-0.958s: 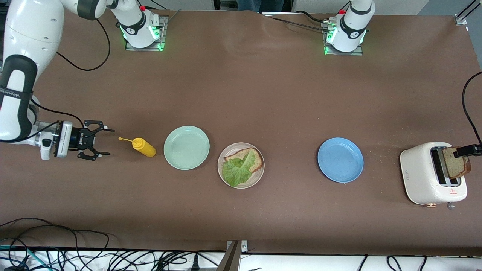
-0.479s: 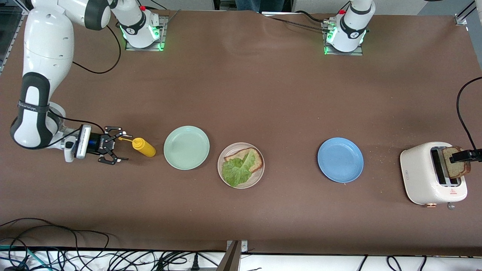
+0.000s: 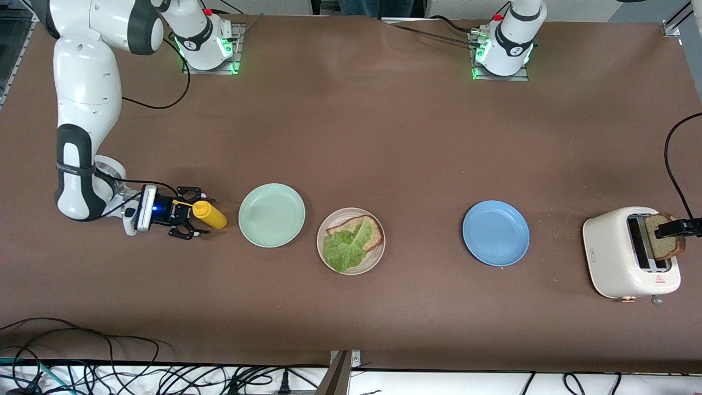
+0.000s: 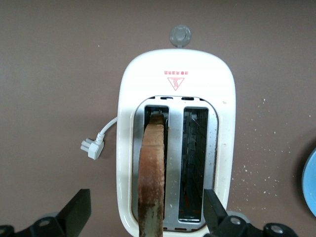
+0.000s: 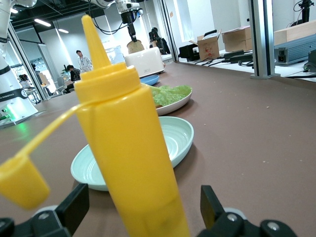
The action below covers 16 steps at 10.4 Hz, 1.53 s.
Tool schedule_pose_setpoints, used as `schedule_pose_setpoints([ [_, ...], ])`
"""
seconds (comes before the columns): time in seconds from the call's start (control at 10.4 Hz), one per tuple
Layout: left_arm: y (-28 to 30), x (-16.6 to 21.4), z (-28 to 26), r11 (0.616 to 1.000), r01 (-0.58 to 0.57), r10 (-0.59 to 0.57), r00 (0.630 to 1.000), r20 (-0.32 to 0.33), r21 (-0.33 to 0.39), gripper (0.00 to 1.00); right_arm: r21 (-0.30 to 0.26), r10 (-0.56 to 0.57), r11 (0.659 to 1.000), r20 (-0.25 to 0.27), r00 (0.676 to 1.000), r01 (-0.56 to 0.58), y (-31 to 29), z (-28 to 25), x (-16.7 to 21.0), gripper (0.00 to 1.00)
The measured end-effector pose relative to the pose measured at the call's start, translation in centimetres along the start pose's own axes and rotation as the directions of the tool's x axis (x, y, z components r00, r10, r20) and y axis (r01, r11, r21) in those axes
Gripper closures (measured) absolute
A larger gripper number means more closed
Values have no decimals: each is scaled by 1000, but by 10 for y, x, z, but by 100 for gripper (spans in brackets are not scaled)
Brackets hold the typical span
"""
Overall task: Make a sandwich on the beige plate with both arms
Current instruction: 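Lift the mustard bottle with the right gripper over the mint-green plate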
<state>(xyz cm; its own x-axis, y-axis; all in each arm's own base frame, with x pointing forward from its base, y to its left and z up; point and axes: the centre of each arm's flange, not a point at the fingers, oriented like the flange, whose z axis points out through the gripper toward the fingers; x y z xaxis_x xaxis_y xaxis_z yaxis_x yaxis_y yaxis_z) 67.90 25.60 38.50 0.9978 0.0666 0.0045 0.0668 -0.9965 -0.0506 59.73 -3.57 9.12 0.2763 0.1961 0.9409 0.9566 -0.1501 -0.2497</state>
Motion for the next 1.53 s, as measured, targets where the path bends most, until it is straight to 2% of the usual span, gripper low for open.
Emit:
schedule_pose_setpoints([
  [0.1,-1,0,0,1000,1,-1,1000,-4,1,0,0,-3,1000,-4,1000,3,1,-1,1,1],
  [0.38,-1,0,0,1000,1,-1,1000,-6,2,0,0,-10,1000,-11,1000,10,2,0,6,46],
  [0.67,-1,0,0,1000,1,-1,1000,-6,2,0,0,29,1000,-10,1000,-29,6,0,13,78],
  [0.77,-1,0,0,1000,2,-2,1000,-5,2,0,3,71,997,-9,997,-71,11,1,20,84],
  [0.96,-1,0,1,1000,2,-2,1000,-4,1,0,13,147,989,23,989,-148,21,0,37,84],
  [1.05,-1,0,2,1000,2,-2,1000,-2,1,0,22,179,983,72,981,-181,26,-1,48,84],
  [1.15,-1,1,3,1000,1,-1,1000,-1,1,0,27,215,975,145,966,-221,31,-5,65,84],
  [1.25,-1,1,4,1000,2,-2,1000,0,1,0,19,244,967,228,942,-255,38,-8,93,89],
  [1.34,-1,1,4,1000,2,-2,1000,0,1,0,-2,261,962,309,914,-274,44,-8,127,92],
  [1.53,-2,1,5,1000,2,-2,1000,0,1,0,-57,267,961,448,853,-271,48,9,186,92],
])
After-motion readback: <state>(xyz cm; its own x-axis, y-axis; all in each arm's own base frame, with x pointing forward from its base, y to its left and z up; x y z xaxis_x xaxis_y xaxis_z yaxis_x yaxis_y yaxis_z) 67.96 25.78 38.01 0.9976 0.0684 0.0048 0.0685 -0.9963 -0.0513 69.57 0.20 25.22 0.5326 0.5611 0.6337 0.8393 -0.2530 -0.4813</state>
